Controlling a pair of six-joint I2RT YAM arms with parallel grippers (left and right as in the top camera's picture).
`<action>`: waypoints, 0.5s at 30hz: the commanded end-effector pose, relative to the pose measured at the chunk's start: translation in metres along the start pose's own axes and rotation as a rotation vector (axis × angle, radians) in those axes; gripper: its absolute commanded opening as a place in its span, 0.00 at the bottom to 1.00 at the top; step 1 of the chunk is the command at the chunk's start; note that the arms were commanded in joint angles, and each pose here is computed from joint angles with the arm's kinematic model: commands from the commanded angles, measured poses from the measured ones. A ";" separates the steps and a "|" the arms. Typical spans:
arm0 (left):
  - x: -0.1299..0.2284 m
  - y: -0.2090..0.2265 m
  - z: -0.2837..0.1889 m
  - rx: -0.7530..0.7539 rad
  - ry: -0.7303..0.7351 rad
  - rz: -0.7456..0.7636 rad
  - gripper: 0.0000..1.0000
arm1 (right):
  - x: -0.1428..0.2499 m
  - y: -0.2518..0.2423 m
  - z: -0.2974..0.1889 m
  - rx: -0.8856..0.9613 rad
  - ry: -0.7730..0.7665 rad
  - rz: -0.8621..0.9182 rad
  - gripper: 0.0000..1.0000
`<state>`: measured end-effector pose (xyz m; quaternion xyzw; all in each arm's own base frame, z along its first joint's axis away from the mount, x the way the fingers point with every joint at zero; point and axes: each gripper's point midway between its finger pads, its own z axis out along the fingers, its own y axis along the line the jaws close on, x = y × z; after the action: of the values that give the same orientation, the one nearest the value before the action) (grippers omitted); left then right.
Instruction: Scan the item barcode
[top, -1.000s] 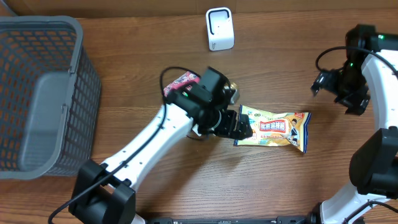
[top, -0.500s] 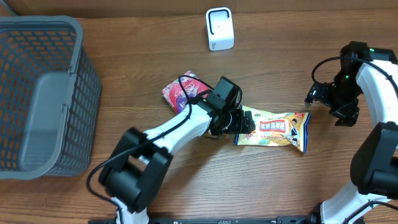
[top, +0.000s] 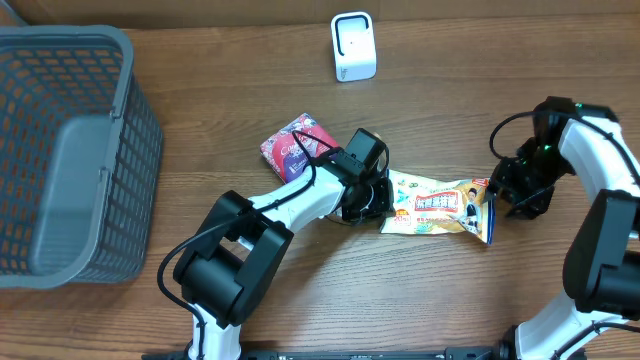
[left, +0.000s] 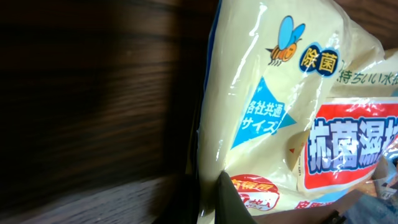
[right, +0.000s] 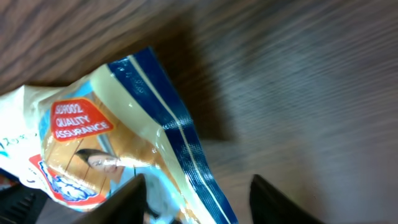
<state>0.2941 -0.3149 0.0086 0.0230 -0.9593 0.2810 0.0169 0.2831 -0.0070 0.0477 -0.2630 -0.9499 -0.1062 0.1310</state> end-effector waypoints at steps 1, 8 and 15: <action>-0.007 0.032 0.004 -0.077 -0.005 -0.125 0.04 | 0.005 0.017 0.004 -0.053 0.004 -0.053 0.43; -0.022 0.059 -0.011 -0.104 -0.018 -0.233 0.04 | -0.004 0.054 -0.018 -0.113 -0.059 -0.132 0.39; -0.028 0.066 -0.015 -0.109 -0.031 -0.257 0.04 | 0.008 0.106 -0.026 -0.152 -0.098 -0.284 0.04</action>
<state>0.3165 -0.2689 0.0056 0.1206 -0.9544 0.2697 0.0437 0.3286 0.0517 0.0771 -0.1769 -0.9690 -0.1589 0.0671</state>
